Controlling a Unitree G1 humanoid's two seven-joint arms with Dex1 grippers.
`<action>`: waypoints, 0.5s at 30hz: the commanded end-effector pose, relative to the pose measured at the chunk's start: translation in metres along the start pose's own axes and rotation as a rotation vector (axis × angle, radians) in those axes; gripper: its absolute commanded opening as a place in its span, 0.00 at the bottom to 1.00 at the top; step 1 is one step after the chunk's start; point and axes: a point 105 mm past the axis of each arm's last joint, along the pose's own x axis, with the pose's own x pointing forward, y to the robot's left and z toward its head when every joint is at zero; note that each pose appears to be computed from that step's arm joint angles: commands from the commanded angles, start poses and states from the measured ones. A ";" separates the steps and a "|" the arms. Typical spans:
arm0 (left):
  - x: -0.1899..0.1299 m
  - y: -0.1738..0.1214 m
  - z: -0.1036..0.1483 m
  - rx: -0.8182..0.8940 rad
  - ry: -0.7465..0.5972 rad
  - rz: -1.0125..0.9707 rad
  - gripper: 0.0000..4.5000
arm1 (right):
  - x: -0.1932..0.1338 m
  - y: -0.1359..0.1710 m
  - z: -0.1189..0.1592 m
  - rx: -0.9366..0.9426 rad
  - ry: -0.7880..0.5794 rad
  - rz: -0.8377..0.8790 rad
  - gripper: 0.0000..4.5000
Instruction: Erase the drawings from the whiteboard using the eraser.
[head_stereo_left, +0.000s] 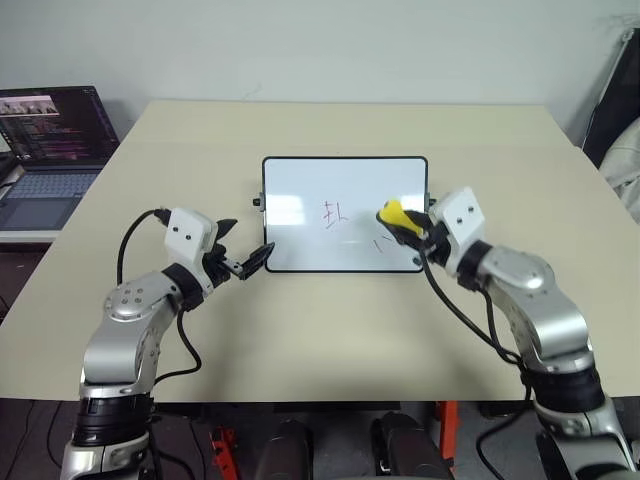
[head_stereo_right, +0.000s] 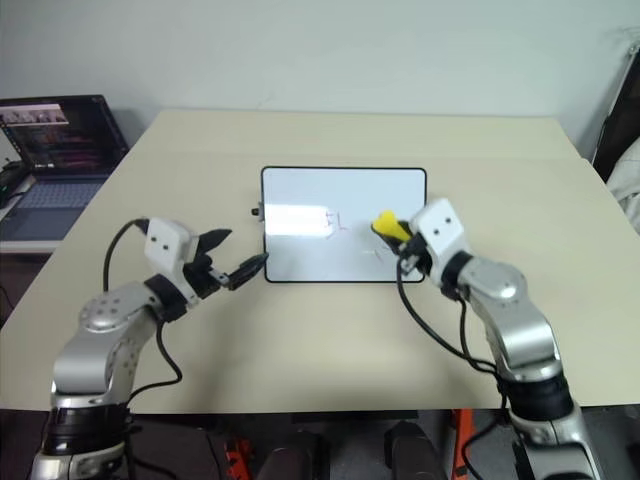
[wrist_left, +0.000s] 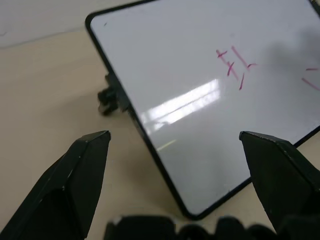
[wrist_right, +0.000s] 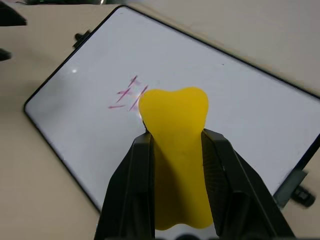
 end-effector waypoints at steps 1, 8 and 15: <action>-0.006 -0.001 0.018 0.050 -0.072 0.019 1.00 | -0.016 0.012 0.005 0.049 -0.053 0.037 0.22; -0.008 -0.003 0.014 0.076 -0.056 0.026 1.00 | -0.022 0.022 -0.003 0.088 -0.093 0.048 0.22; -0.005 -0.005 0.013 0.083 -0.056 0.018 1.00 | -0.018 0.027 -0.004 0.042 -0.086 0.051 0.22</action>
